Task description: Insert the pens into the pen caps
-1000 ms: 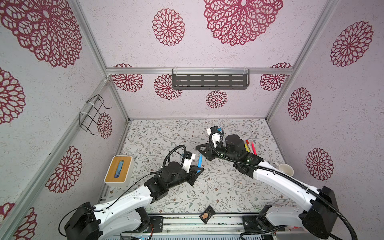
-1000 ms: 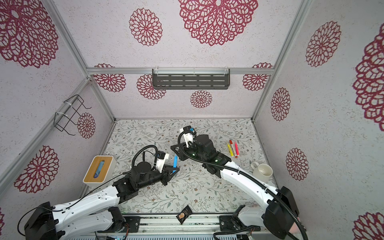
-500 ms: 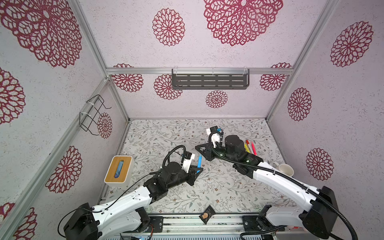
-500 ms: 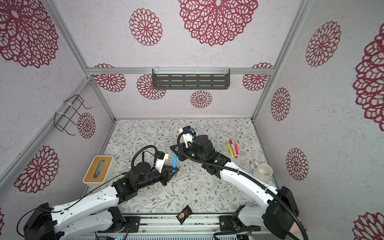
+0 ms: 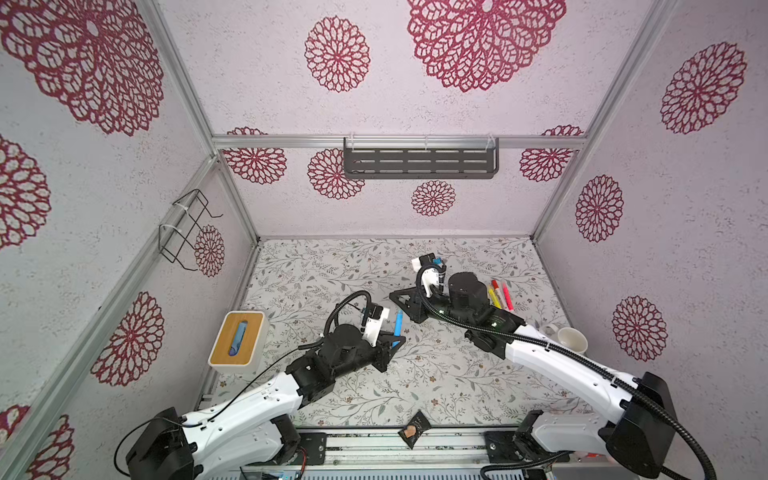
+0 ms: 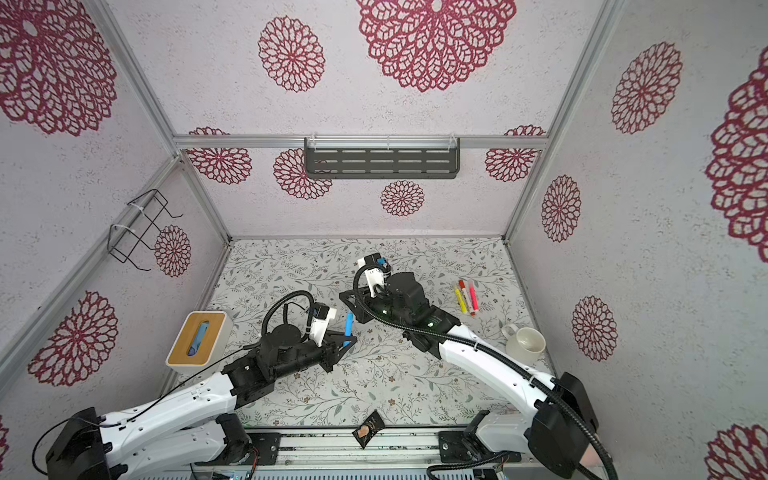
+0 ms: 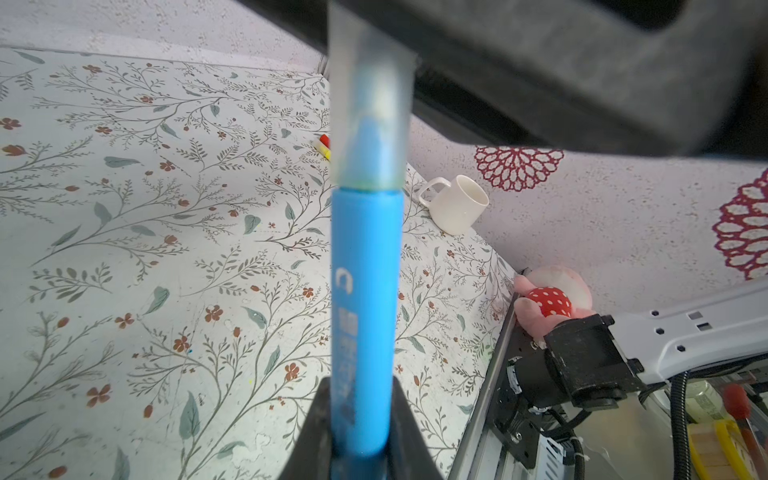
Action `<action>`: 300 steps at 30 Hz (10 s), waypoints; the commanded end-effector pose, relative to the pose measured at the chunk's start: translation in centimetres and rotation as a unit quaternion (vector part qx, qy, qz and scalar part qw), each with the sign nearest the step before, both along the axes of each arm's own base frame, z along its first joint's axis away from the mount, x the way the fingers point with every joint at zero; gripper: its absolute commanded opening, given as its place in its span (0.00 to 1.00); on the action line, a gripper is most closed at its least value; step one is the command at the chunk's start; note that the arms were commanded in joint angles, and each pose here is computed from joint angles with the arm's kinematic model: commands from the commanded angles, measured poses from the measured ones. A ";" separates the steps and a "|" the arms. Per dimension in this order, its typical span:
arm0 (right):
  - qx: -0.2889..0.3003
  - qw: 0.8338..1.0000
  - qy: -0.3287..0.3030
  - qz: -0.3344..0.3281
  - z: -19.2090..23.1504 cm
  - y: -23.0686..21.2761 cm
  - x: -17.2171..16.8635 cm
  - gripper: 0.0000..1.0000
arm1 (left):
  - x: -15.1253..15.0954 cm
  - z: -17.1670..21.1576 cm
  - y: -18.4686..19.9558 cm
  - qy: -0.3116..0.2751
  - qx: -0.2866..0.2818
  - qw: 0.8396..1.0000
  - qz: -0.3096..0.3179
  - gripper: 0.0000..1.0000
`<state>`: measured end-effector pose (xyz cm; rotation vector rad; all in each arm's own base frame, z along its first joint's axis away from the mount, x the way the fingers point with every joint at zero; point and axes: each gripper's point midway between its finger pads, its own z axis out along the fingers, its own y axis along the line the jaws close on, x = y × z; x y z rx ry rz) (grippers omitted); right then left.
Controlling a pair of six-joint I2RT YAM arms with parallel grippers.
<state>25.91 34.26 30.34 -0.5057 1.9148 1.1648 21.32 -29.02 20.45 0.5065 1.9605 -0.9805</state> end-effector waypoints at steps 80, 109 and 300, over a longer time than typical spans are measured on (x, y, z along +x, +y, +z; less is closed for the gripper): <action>-0.004 0.999 0.040 0.030 -5.1 1.3 -4.1 0.00 | 2.1 5.3 2.3 -0.050 -0.070 0.995 0.054 0.00; -0.024 0.992 0.091 0.082 -10.5 7.2 -7.7 0.00 | 5.1 7.9 6.2 -0.061 -0.124 0.986 0.096 0.00; -0.655 0.660 0.212 -0.299 -23.9 -33.6 19.0 0.39 | 0.5 3.5 9.4 -0.065 -0.003 0.986 0.151 0.45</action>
